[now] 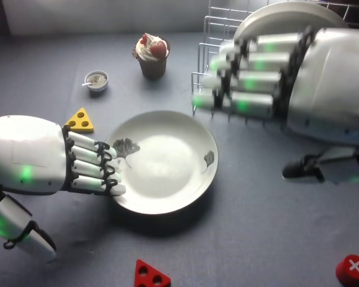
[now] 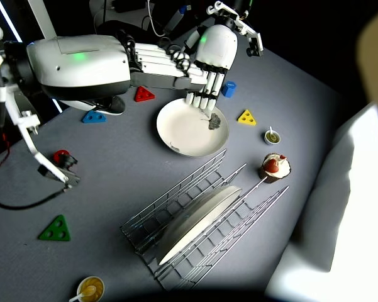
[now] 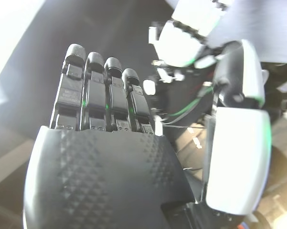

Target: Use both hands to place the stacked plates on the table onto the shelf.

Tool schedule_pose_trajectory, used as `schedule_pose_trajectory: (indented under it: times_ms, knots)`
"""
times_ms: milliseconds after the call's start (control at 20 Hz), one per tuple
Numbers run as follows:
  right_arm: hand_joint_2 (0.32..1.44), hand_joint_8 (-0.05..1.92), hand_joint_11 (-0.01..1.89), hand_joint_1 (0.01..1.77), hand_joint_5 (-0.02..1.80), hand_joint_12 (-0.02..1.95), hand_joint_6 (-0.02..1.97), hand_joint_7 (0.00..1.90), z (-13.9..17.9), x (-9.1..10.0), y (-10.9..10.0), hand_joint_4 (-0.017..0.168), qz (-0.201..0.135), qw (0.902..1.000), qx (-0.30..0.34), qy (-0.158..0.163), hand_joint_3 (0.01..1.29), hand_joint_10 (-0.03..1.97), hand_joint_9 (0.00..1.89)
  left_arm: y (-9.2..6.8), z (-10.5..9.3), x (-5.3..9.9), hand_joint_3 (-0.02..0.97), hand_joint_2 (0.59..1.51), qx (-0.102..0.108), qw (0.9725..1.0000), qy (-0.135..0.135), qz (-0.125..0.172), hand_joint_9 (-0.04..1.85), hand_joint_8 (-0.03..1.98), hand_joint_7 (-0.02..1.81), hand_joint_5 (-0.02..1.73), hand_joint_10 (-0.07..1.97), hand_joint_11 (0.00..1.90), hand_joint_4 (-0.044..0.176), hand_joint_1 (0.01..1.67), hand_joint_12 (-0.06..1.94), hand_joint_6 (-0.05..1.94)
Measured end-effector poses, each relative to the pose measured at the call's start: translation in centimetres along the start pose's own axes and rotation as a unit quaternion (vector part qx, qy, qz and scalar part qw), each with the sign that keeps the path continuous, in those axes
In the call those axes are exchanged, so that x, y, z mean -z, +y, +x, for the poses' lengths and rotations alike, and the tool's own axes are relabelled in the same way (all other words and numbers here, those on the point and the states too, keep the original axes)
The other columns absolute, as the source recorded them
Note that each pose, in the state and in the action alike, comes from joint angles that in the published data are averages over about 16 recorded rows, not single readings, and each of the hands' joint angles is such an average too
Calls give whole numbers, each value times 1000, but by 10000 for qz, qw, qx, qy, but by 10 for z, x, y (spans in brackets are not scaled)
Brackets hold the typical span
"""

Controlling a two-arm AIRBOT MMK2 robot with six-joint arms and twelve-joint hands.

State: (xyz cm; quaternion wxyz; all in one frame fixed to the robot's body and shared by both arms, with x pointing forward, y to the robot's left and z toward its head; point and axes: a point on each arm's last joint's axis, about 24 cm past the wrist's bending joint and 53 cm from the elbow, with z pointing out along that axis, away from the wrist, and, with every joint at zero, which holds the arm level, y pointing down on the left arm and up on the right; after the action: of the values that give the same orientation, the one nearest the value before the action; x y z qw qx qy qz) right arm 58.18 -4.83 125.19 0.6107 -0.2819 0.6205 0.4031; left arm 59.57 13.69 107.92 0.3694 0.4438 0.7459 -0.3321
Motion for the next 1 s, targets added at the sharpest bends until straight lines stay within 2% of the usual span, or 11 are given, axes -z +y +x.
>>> schedule_pose_trajectory:
  times_ms: [200, 450, 700, 1000]
  knots:
    - [905, 17, 264, 995, 167, 22, 12, 187, 23, 1, 14, 5, -54, 9992, 274, 301, 13, 13, 203, 1, 11, -1, -3, 1076, -35, 9999, 158, -36, 166, 6, 179, 117, 6, 168, -13, 23, 8, -21]
    - [896, 16, 287, 1100, 196, 34, 12, 193, 46, -2, 17, 5, -69, 9973, 489, 537, 13, 13, 216, 3, 21, -1, -4, 1079, -83, 9995, 303, -68, 171, 1, 173, 110, 5, 170, -14, 23, 10, -24]
    - [895, 16, 312, 1148, 227, 46, 13, 205, 61, -12, 16, 5, -128, 9963, 631, 571, 14, 13, 235, 3, 27, -2, -4, 1080, -107, 9992, 383, -78, 172, -3, 167, 104, 4, 172, -14, 23, 13, -24]
    - [895, 17, 324, 1165, 236, 58, 13, 219, 76, -34, 16, 5, -251, 9953, 799, 495, 13, 13, 255, 3, 29, -2, -5, 1081, -103, 9991, 405, -72, 172, -3, 167, 103, 3, 173, -13, 23, 16, -24]
